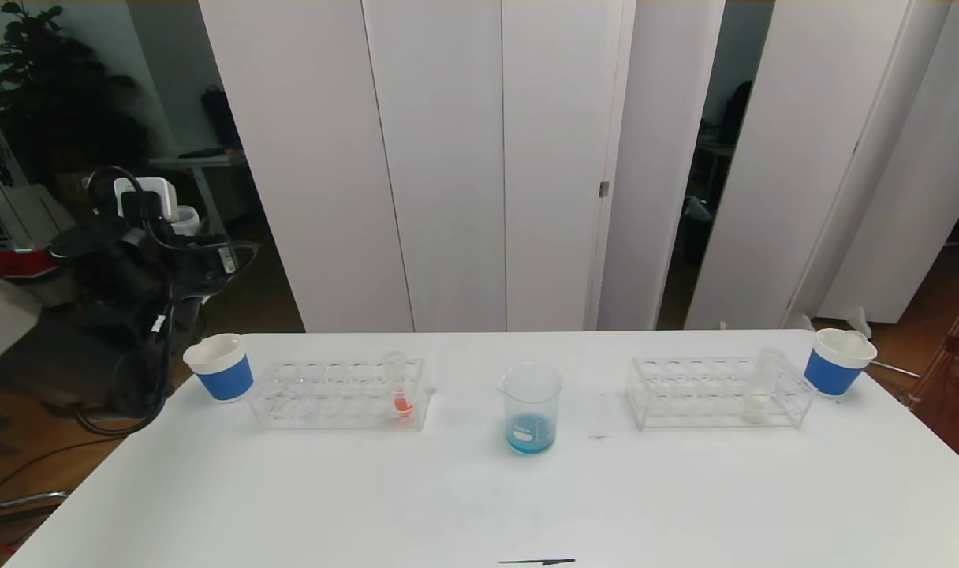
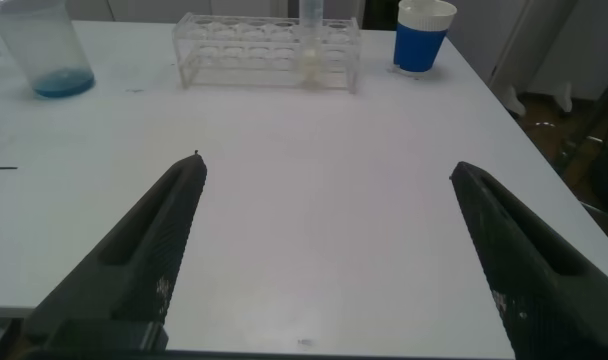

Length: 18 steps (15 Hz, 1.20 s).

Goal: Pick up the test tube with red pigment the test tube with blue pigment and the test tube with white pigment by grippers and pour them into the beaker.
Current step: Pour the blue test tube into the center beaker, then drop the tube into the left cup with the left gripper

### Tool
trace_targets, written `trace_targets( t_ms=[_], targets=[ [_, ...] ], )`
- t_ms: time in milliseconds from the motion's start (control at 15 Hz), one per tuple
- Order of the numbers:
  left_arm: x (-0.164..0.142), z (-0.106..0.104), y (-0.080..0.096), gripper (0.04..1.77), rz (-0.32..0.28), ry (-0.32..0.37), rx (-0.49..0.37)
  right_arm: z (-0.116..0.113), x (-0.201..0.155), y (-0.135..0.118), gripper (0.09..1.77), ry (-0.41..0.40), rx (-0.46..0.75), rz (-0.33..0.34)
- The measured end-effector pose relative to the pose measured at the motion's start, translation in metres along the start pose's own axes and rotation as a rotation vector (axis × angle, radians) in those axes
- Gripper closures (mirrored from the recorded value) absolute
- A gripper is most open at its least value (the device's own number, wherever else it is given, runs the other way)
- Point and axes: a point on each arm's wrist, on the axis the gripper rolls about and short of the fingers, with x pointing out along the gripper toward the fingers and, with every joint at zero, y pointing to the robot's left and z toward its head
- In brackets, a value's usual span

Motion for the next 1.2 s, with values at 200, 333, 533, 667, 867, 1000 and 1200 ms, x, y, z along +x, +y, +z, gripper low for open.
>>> trace_targets(
  t_ms=[200, 333, 533, 667, 867, 1000, 1200],
  targets=[
    [0.005, -0.027, 0.014, 1.25, 0.033, 0.063, 0.014, 0.000, 0.000, 0.000, 0.11, 0.000, 0.000, 0.000],
    [0.006, -0.045, 0.021, 1.25, 0.047, 0.108, 0.002, 0.000, 0.000, 0.000, 0.11, 0.000, 0.000, 0.000],
    [0.006, -0.064, 0.024, 1.25, 0.025, 0.159, -0.016, 0.000, 0.000, 0.000, 0.11, 0.000, 0.000, 0.000],
    [0.006, -0.076, 0.026, 1.25, 0.029, 0.193, -0.037, 0.000, 0.000, 0.000, 0.11, 0.000, 0.000, 0.000],
    [0.005, -0.089, 0.026, 1.25, 0.030, 0.233, -0.032, 0.000, 0.000, 0.000, 0.11, 0.000, 0.000, 0.000],
    [0.003, -0.098, 0.026, 1.25, 0.026, 0.281, -0.027, 0.000, 0.000, 0.000, 0.11, 0.000, 0.000, 0.000],
    [0.003, -0.104, 0.025, 1.25, 0.024, 0.322, -0.047, 0.000, 0.000, 0.000, 0.11, 0.000, 0.000, 0.000]
  ],
)
